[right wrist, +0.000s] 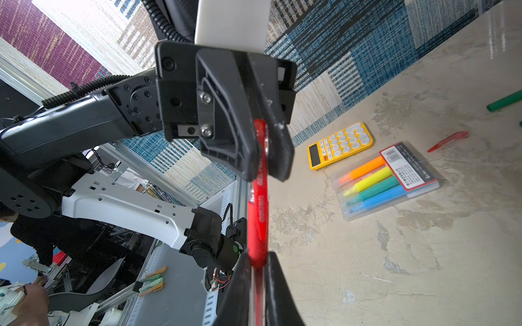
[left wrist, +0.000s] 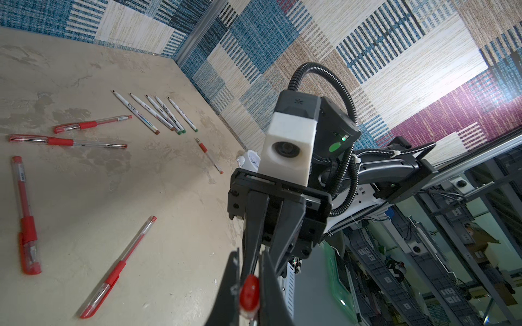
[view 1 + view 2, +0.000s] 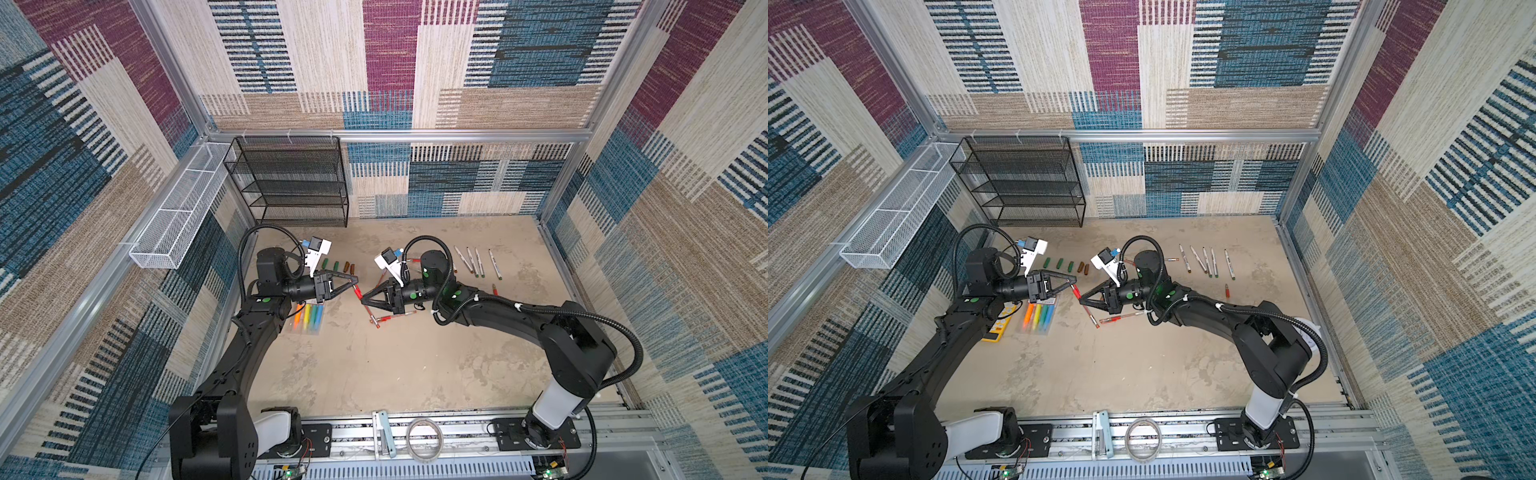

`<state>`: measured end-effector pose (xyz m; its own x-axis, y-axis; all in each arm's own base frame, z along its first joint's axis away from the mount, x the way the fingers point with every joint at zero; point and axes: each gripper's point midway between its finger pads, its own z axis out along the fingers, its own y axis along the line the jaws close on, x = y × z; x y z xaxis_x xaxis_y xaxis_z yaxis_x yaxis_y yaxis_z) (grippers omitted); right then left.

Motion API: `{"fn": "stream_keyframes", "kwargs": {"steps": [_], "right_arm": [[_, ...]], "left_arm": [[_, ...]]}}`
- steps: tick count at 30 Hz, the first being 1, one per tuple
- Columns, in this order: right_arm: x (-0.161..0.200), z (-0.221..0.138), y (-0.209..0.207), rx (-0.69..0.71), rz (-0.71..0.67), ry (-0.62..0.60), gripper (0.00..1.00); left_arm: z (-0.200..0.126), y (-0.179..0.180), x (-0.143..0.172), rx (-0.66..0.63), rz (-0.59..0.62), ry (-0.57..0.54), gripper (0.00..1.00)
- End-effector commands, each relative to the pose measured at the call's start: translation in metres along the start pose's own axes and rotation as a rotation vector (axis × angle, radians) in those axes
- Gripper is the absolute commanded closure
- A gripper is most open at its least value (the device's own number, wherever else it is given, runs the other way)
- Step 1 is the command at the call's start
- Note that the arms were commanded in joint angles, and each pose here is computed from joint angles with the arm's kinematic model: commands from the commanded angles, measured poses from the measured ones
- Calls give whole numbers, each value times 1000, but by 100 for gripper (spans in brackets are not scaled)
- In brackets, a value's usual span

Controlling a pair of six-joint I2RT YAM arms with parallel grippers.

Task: Remove pen caps from pens
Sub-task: Open the pen cap on the pen, then place the pen cap at the middle-left of the table.

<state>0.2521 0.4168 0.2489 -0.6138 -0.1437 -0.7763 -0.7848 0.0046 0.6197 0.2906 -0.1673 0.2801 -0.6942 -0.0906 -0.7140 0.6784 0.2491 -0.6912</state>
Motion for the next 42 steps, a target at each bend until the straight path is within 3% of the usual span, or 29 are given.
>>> {"fn": "stream_keyframes", "kwargs": {"steps": [1, 6, 9, 11, 17, 30, 33, 37, 39, 42], "right_arm": [[-13, 1, 2, 4, -30, -37, 90], [-7, 5, -3, 84, -63, -8, 65], [5, 12, -14, 127, -44, 41, 63], [9, 14, -11, 119, -45, 51, 67], [25, 15, -20, 147, -27, 88, 99], [83, -10, -33, 224, 28, 147, 100], [80, -18, -34, 267, 32, 129, 100], [75, -44, -51, 385, 51, 86, 100], [70, -62, -63, 480, 79, 54, 100], [62, -90, -72, 596, 92, 4, 100]], "left_arm": [[0, 1, -2, -6, 37, -7, 100], [0, 2, -4, -17, 30, -12, 100], [0, 5, -6, -30, 24, -15, 100], [0, 3, -6, -27, 20, -13, 100], [-1, 8, -7, -51, 23, -13, 100], [-16, 25, -27, -152, 11, -62, 100], [-19, 41, -28, -260, 3, -43, 100], [-39, 96, -30, -567, -10, -25, 100], [-52, 130, -21, -722, -93, 18, 100], [-61, 159, -12, -831, -105, 106, 100]]}}
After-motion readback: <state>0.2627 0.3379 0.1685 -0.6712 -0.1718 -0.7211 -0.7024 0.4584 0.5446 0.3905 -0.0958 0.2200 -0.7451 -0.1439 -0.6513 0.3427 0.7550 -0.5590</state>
